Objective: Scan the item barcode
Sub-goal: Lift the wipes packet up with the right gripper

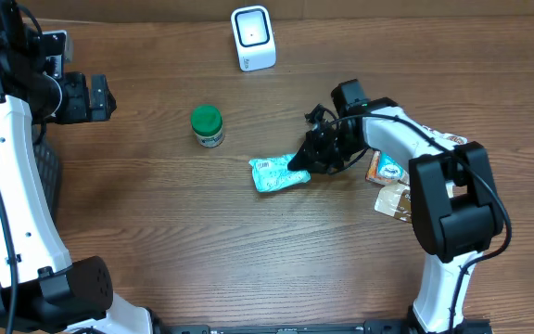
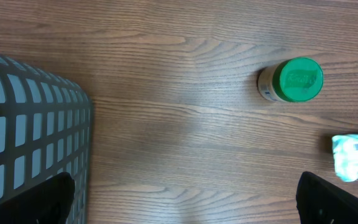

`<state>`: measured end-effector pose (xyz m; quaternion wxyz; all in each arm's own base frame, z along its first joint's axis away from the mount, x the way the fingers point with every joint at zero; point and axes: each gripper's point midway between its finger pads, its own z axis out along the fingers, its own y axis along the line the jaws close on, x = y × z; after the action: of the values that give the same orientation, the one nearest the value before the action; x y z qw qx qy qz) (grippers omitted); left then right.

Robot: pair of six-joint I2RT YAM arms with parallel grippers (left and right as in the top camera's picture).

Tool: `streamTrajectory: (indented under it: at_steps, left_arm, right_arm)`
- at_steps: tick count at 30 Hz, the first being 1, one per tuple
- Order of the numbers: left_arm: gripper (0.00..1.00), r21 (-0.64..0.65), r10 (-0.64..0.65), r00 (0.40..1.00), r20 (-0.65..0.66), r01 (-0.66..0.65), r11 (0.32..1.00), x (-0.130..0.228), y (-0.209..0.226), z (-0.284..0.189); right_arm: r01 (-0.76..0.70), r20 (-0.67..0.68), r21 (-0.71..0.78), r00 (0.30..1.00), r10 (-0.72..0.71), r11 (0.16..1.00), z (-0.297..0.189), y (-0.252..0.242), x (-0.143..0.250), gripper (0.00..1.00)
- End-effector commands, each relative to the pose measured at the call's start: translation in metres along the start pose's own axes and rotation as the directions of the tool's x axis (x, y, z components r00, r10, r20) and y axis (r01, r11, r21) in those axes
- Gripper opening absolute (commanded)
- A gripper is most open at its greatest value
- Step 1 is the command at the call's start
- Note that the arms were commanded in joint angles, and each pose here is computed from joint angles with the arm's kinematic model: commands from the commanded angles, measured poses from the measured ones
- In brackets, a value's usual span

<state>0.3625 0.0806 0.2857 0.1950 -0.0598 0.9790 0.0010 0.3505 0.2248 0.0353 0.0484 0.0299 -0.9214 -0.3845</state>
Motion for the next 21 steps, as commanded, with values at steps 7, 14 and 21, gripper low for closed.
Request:
streamTrajectory:
  at_steps: [7, 14, 21]
  left_arm:
    - [1.00, -0.004, 0.017, 1.000, 0.004, -0.017, 1.000, -0.001, 0.002, -0.001]
    - [1.00, -0.004, 0.017, 1.000, 0.004, -0.017, 1.000, -0.001, 0.002, -0.001]
    - [1.00, -0.004, 0.017, 1.000, 0.004, -0.017, 1.000, -0.001, 0.002, -0.001]
  right_arm:
    - [0.257, 0.301, -0.082, 0.927, -0.222, 0.963, -0.119, 0.107, -0.023, 0.04]
    - [0.203, 0.428, 0.023, 0.883, -0.193, 0.979, -0.171, 0.133, -0.019, 0.04]
    - [0.181, 0.410, 0.025, 0.895, -0.175, 0.983, -0.185, 0.144, -0.002, 0.04]
